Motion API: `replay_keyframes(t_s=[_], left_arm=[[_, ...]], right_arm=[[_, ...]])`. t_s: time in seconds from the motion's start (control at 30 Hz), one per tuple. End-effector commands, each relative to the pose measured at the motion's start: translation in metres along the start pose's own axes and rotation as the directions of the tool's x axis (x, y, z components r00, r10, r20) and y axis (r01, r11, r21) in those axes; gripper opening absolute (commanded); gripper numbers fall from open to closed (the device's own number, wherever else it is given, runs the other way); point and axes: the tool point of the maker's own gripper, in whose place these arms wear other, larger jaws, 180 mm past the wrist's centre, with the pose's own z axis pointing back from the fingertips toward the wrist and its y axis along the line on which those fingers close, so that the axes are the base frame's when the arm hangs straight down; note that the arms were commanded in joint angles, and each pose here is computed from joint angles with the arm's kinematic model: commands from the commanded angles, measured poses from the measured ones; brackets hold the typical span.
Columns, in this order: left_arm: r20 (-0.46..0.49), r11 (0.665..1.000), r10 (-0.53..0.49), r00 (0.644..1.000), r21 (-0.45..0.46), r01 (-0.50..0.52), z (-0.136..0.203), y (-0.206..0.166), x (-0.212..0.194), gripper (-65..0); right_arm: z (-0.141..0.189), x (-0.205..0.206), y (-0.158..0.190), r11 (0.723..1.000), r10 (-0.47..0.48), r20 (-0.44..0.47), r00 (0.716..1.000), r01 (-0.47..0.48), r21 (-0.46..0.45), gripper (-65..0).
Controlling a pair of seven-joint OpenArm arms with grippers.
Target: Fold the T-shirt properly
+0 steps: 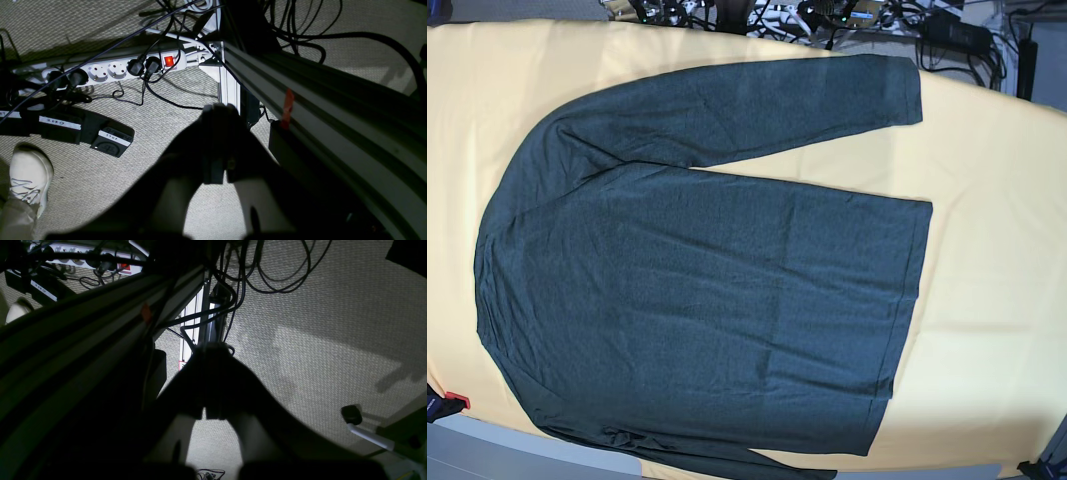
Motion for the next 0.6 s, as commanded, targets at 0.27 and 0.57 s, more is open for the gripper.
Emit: replay_keyframes(t_s=[0.27, 0.57], left_arm=[[0.010, 0.997, -0.002, 1.000, -0.075, 0.003, 0.001, -0.013, 0.003, -65.0], [0.010, 0.997, -0.002, 1.000, -0.077, 0.003, 0.001, -0.013, 0.003, -65.0]], right_arm=[[0.001, 0.006, 0.000, 1.000, 0.000, 0.018, 1.000, 0.000, 0.005, -63.7], [0.001, 0.006, -0.001, 1.000, 0.000, 0.018, 1.000, 0.000, 0.005, -63.7]])
